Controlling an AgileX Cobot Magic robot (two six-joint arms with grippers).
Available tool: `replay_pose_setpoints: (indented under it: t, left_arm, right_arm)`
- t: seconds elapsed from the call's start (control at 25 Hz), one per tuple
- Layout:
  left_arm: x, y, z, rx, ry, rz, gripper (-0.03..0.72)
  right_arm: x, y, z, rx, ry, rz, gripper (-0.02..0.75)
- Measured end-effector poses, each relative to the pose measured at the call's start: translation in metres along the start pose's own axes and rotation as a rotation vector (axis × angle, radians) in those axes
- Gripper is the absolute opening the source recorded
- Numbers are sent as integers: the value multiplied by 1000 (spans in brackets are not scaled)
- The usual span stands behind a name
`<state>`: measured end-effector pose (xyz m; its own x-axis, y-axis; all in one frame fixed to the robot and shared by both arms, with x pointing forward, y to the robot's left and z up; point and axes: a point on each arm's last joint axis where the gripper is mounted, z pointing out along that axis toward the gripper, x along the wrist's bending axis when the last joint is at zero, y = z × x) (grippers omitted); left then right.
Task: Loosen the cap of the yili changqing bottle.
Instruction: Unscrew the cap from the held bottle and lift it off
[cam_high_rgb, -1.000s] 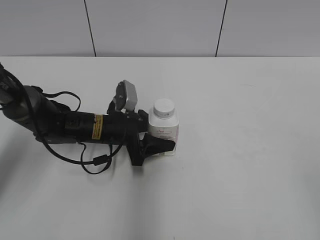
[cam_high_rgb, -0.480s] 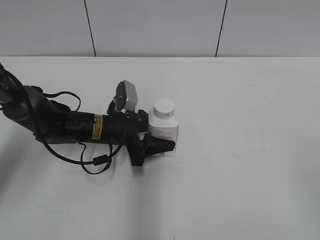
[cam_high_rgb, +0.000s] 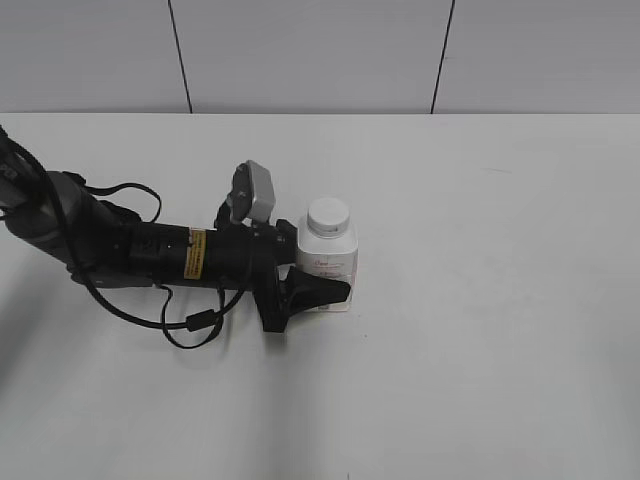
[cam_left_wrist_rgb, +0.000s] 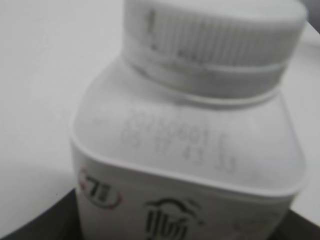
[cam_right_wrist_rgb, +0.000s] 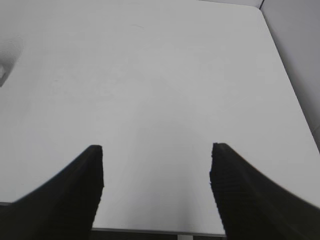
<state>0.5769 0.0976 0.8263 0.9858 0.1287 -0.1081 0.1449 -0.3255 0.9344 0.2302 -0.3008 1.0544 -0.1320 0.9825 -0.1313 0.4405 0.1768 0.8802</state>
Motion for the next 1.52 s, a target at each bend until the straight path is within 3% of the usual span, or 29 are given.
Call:
replay_pose_setpoints:
  t: [0.44,0.56,0.88,1.16,1.52]
  left_arm:
    - [0,0,0,-1,-2,0,428]
    - [0,0,0,-1,-3,1,428]
    - [0,0,0,-2,-4,0,428]
    - [-1,0,0,-2,-5,0,428]
    - [-1,0,0,-1,-6,2,428]
  right_arm:
    - [0,12,-9,-46,11,52,533]
    - [-2,30,-1,25,29,78,533]
    - [1,92,50,373,168,152,533]
    - [3,126,103,563,233,237,533]
    - [13,169,162,645,359,366,533]
